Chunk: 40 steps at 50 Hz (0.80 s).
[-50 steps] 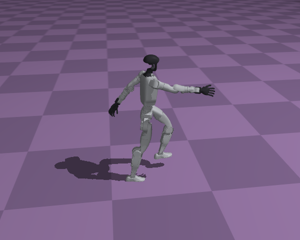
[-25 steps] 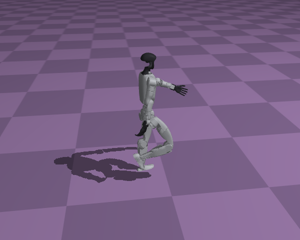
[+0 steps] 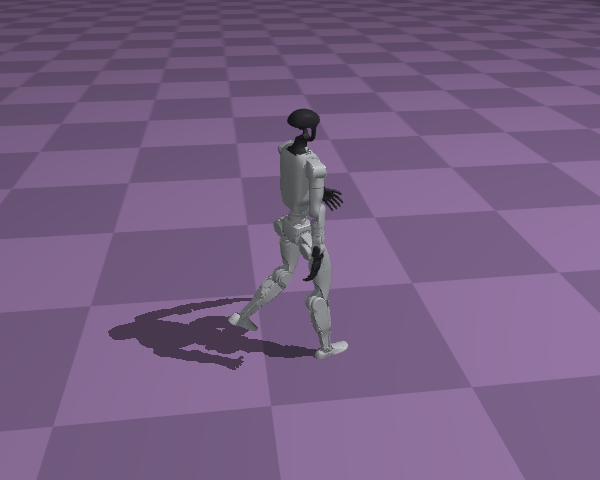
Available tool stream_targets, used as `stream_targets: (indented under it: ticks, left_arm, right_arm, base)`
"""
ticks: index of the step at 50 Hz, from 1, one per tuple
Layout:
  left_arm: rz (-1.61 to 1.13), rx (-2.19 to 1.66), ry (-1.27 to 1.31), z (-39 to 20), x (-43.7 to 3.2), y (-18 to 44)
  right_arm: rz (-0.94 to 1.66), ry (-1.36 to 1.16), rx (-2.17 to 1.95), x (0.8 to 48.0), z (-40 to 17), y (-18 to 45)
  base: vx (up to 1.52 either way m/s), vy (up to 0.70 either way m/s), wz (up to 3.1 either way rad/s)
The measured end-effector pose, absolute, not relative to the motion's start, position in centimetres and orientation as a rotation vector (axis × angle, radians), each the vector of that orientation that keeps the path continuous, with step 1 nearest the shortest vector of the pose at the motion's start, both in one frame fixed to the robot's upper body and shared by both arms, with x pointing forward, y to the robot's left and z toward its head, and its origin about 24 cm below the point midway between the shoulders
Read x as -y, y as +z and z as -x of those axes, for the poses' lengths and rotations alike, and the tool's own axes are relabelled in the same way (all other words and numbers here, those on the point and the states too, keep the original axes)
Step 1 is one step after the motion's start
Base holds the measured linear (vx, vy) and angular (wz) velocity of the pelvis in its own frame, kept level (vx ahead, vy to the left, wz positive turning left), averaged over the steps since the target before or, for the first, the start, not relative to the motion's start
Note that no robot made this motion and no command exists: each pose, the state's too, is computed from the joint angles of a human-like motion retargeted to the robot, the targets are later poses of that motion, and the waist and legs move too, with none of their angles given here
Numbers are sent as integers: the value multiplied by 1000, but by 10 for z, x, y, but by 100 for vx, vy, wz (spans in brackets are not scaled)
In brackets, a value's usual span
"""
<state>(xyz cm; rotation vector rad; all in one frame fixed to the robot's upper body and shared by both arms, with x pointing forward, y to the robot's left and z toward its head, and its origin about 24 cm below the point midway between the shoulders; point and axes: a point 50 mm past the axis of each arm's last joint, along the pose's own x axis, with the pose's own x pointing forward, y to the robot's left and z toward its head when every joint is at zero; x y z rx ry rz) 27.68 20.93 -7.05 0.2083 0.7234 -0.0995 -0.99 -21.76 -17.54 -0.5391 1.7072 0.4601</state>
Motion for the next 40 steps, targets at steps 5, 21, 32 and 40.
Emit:
stream_targets:
  ticks: [5, 21, 32, 40]
  left_arm:
    - [-183, -1453, 74, -74, -233, -167]
    - [-24, -1685, 1232, 203, -339, -73]
    - [492, -1445, 721, 48, -262, -162]
    - [70, -880, -161, -250, -195, -94]
  right_arm:
    - [737, -67, -1264, 311, -164, -114]
    - [599, -847, -107, 422, -318, 227]
    - [543, -508, -238, 380, -287, 87]
    - [366, 160, -1314, 276, -89, -145]
  base:
    - [53, -5, 40]
    - [54, -2, 2]
    - [64, 20, 137]
    - [49, 6, 333]
